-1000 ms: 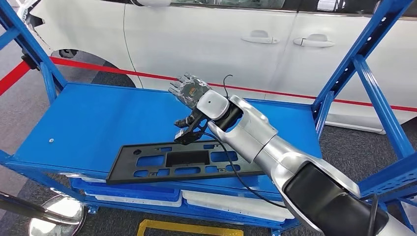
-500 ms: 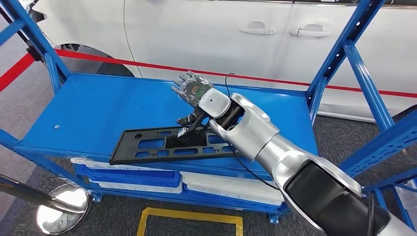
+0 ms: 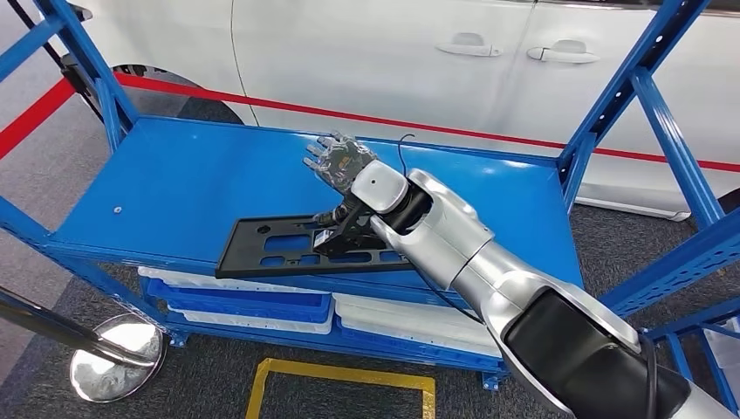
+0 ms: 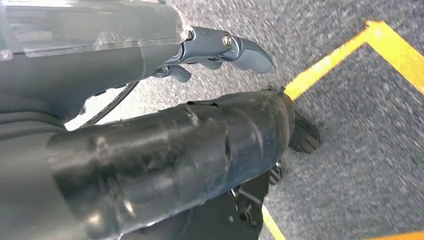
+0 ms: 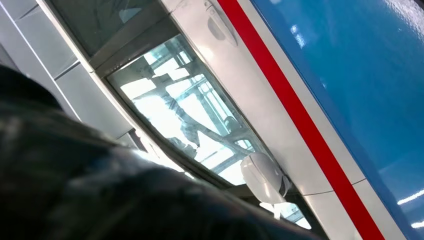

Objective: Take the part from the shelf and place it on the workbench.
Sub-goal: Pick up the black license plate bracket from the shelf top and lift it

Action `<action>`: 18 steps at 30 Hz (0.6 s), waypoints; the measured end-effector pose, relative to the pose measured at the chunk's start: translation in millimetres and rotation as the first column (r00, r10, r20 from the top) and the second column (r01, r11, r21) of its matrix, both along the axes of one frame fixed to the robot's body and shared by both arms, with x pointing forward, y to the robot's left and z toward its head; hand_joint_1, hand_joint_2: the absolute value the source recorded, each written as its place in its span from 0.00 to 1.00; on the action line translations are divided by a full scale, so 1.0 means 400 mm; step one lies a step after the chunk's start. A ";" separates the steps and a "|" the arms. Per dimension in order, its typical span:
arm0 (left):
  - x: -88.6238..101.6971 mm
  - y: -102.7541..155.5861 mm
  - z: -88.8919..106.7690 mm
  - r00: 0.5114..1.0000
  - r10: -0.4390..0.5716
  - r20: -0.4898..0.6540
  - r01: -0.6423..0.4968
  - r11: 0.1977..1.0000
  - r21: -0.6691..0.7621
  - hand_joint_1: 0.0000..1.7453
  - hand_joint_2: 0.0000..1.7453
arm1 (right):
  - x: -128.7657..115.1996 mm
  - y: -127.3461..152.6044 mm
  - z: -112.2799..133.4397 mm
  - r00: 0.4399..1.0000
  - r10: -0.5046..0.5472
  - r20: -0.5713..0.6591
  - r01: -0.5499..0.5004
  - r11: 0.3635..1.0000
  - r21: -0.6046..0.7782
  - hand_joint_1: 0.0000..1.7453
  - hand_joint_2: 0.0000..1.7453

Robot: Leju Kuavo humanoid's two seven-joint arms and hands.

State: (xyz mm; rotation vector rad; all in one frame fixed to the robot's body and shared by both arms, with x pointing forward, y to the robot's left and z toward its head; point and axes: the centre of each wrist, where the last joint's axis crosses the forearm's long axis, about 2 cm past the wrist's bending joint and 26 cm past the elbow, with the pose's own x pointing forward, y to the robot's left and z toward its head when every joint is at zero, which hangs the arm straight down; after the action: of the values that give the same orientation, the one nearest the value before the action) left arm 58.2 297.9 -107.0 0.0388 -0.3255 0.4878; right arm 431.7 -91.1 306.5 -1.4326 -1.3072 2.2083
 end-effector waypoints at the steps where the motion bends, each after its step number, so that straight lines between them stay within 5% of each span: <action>1: -0.001 0.000 0.000 1.000 0.000 -0.001 0.000 1.000 0.000 0.00 0.00 | 0.000 0.000 0.000 1.000 0.000 0.000 0.000 1.000 0.000 0.00 0.00; 18: 0.000 0.000 0.000 1.000 -0.005 -0.003 0.005 1.000 -0.001 0.00 0.00 | 0.000 0.000 0.000 1.000 -0.001 0.000 0.001 1.000 -0.001 0.00 0.00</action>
State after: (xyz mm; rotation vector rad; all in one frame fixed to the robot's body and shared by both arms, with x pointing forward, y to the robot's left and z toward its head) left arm 58.2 297.9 -107.0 0.0380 -0.3228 0.4827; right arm 431.8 -91.1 306.4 -1.4335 -1.3051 2.2087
